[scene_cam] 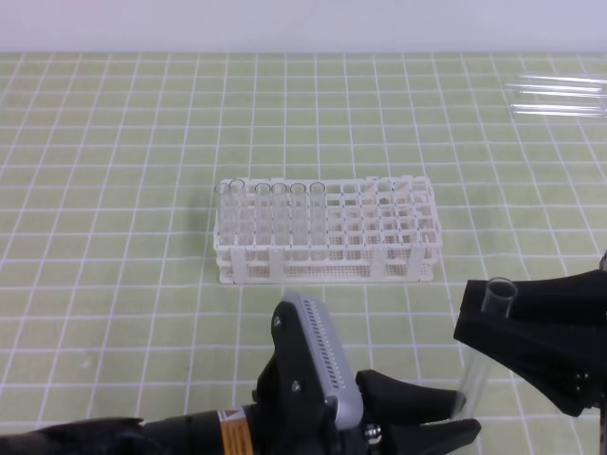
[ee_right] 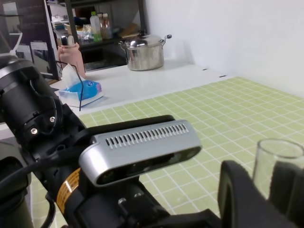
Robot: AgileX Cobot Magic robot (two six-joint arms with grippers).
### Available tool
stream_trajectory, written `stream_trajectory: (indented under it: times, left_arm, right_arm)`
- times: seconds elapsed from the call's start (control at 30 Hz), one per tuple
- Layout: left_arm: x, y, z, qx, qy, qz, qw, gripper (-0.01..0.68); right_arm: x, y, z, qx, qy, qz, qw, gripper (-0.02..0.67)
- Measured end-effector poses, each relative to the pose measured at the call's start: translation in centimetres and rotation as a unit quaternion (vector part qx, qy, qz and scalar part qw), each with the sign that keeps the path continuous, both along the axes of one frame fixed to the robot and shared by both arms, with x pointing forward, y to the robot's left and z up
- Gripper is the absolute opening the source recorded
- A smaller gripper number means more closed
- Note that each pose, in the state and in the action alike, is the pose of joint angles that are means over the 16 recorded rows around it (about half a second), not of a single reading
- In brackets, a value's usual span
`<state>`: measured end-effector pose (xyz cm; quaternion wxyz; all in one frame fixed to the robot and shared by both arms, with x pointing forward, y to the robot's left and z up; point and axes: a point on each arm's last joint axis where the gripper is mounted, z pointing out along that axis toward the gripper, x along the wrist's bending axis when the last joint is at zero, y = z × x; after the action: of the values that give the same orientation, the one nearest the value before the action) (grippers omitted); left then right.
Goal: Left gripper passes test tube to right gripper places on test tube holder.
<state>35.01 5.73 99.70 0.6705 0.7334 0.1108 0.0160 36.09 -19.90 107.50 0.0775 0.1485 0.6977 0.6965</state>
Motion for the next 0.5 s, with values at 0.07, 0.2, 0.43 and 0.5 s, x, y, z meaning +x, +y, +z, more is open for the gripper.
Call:
stream_trajectory:
  times: [0.07,0.2,0.43,0.5]
  left_arm:
    - [0.1,0.0,0.0,-0.003,0.004,0.004,1.000,0.210]
    - [0.3,0.2,0.2,-0.009,0.011,0.014,1.000,0.316]
    - [1.3,1.4,1.0,-0.021,0.005,0.048,0.999,0.470]
    - [1.6,2.0,1.3,-0.021,-0.001,0.062,0.998,0.485]
  right_arm:
    - [0.0,0.0,0.0,-0.002,-0.004,-0.001,1.000,0.102]
    - [0.1,0.0,0.0,-0.007,-0.012,-0.007,1.000,0.102]
    - [0.8,-0.2,0.4,-0.028,-0.044,-0.040,0.998,0.102]
    - [1.1,-0.3,0.7,-0.034,-0.056,-0.052,0.996,0.102]
